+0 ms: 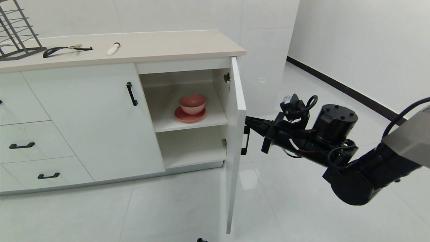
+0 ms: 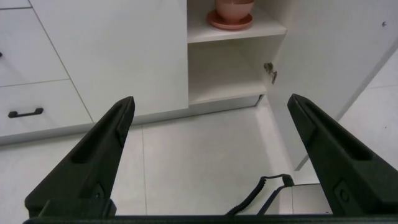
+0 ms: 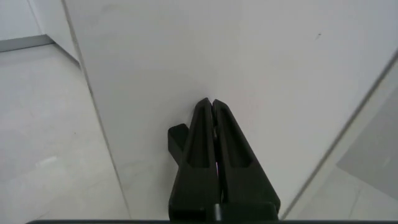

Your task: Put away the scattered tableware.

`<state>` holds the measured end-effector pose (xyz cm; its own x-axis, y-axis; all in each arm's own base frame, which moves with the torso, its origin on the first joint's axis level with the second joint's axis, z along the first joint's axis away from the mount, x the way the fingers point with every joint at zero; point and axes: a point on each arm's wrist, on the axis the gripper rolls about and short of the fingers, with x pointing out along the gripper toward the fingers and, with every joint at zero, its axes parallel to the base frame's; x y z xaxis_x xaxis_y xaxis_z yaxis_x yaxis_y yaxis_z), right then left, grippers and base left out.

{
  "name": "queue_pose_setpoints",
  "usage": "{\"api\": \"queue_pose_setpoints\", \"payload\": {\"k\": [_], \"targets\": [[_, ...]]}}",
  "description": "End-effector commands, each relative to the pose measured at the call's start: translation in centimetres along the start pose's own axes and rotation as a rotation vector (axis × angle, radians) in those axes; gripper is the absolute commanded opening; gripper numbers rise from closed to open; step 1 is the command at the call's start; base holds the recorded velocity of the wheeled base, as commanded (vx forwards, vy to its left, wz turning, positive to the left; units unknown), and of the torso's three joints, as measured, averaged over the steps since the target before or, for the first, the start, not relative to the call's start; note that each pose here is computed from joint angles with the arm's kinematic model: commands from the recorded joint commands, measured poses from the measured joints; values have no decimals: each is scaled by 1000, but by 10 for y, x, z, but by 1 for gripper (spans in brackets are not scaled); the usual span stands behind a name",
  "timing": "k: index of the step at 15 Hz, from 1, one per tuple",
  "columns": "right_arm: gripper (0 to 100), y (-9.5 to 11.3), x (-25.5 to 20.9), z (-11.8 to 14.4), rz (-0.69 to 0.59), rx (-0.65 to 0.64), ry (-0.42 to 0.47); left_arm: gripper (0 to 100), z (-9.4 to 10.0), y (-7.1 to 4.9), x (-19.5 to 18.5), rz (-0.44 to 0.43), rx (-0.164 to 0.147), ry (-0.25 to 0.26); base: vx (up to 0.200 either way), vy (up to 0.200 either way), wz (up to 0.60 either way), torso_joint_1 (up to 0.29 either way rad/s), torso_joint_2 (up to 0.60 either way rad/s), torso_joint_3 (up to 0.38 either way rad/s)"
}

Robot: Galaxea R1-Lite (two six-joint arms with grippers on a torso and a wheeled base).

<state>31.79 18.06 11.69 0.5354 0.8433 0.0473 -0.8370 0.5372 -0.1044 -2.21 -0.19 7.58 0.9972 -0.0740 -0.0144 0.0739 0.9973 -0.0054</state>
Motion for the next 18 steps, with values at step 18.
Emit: {"api": "queue_pose_setpoints", "payload": {"k": [18], "targets": [[0, 25, 94, -4, 127, -39, -190, 100, 0, 0, 0, 0, -5, -4, 0, 0, 0, 0, 0, 0]]}}
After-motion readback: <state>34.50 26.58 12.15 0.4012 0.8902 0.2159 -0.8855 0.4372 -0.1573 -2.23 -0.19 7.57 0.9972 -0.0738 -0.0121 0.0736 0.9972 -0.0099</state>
